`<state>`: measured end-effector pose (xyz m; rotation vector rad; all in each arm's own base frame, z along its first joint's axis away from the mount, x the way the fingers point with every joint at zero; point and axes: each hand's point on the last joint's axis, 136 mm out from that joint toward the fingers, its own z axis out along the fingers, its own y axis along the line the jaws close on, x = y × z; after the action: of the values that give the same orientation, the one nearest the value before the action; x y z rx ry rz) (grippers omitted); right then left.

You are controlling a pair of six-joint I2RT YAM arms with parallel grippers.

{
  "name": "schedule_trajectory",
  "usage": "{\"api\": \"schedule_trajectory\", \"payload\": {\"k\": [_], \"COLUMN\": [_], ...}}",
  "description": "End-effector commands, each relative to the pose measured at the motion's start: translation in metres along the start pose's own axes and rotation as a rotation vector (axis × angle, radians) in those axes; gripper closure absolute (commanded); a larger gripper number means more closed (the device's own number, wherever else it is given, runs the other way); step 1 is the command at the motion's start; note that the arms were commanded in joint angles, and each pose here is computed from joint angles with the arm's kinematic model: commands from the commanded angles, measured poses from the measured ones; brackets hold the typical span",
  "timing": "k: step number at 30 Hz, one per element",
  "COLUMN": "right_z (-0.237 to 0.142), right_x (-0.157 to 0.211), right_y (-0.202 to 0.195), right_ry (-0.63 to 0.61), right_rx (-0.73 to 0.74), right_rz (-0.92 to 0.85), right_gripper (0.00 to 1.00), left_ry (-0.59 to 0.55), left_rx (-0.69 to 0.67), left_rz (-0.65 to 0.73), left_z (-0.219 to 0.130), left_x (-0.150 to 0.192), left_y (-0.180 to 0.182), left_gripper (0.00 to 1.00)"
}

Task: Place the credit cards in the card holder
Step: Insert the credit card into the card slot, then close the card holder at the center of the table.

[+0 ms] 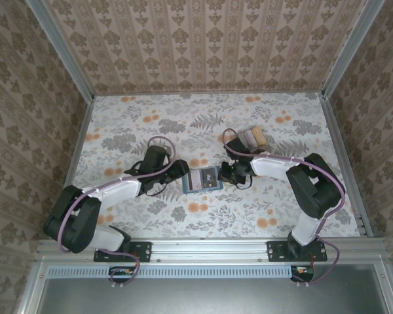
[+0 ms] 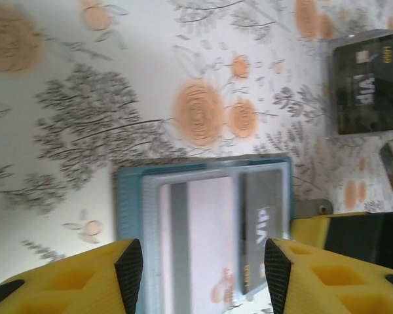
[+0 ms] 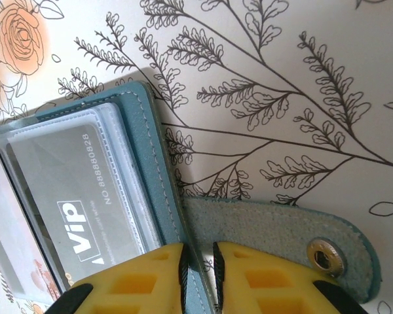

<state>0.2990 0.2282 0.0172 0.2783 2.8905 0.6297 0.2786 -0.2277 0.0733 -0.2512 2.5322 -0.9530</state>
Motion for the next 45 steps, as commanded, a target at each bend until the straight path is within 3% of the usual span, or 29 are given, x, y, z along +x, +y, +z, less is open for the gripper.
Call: {"api": "schedule_trajectory", "payload": {"k": [1,16,29,45], "right_z": [-0.001,0.002,0.006,0.004], "right_x": [0.011,0.014,0.015,0.014], "right_y": [-0.002,-0.004,-0.003,-0.001], "right_ry": [0.034,0.044,0.055,0.049], "right_rx": [0.014,0.020,0.019,0.016], "right_rz": [0.006,0.011,0.009,0.006], "right_gripper": [0.78,0.78,0.78,0.78], "left_ry": [0.035,0.091,0.153,0.083], "left_rx": [0.018,-0.023,0.056,0.227], "left_rz": [-0.006,-0.030,-0.034,0.063], "left_z": [0.003,0.027,0.044,0.017], "left_x": [0.005,0.011,0.024,0.007], "left_y": [0.004,0.018,0.003,-0.070], "left_gripper": [0.45,0.48,0.57,0.60]}}
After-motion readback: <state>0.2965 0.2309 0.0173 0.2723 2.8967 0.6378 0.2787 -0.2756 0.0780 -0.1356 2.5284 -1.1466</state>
